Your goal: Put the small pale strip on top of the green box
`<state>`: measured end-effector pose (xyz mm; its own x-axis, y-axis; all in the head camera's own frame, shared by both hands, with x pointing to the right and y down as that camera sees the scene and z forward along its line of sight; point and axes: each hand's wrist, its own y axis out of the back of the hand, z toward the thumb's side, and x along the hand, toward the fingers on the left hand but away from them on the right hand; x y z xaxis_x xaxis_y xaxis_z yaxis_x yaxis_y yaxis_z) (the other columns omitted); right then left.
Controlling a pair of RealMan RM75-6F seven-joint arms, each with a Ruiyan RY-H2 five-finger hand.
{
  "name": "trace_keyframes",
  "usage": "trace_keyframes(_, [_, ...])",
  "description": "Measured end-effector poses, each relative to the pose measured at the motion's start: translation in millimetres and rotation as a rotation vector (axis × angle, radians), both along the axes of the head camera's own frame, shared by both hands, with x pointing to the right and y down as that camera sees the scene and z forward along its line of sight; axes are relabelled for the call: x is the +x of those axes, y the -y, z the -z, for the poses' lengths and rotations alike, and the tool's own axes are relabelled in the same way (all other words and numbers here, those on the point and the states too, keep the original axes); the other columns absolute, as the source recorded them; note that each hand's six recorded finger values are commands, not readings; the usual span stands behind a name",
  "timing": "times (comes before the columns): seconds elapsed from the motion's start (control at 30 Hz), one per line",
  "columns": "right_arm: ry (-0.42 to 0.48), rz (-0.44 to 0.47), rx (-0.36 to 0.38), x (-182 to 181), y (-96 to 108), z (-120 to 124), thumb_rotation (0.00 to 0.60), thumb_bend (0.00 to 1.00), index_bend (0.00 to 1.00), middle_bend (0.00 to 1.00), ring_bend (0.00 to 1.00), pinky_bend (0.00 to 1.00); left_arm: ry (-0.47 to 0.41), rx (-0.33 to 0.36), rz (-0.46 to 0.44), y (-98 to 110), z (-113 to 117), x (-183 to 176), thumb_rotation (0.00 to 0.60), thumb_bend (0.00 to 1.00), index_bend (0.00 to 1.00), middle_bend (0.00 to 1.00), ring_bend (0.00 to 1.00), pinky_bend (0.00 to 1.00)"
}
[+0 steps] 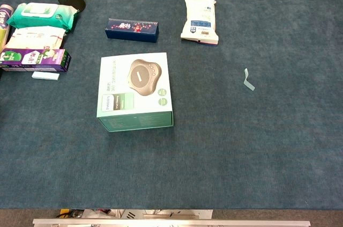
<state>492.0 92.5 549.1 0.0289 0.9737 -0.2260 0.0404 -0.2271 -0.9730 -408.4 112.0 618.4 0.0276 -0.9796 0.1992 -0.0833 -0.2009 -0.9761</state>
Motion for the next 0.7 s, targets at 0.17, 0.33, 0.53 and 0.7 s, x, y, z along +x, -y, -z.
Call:
trace_keyframes(0.17, [0.004,0.008,-0.002,-1.8,2.1,-1.0,0.600,0.00,0.20,0.36,0.23,0.28,0.003,-0.009,0.003,-1.0,-2.0,-1.0,0.600,0.32,0.07,0.18,0.15,0.07])
trace_keyframes(0.33, [0.017,0.027,0.010,-4.9,7.8,2.0,0.600,0.00,0.21,0.36,0.23,0.28,0.006,-0.005,0.006,-1.8,0.0,-1.8,0.600,0.32,0.07,0.18,0.15,0.07])
trace_keyframes(0.53, [0.020,0.085,0.015,-15.7,21.7,4.8,0.600,0.01,0.23,0.40,0.28,0.38,0.004,-0.005,0.002,-1.9,0.8,0.0,0.600,0.32,0.07,0.18,0.15,0.07])
trace_keyframes(0.7, [0.012,0.156,0.007,-29.7,41.0,1.6,0.600,0.04,0.29,0.57,0.58,0.78,0.005,-0.002,0.002,-1.7,1.8,1.2,0.600,0.32,0.07,0.18,0.15,0.07])
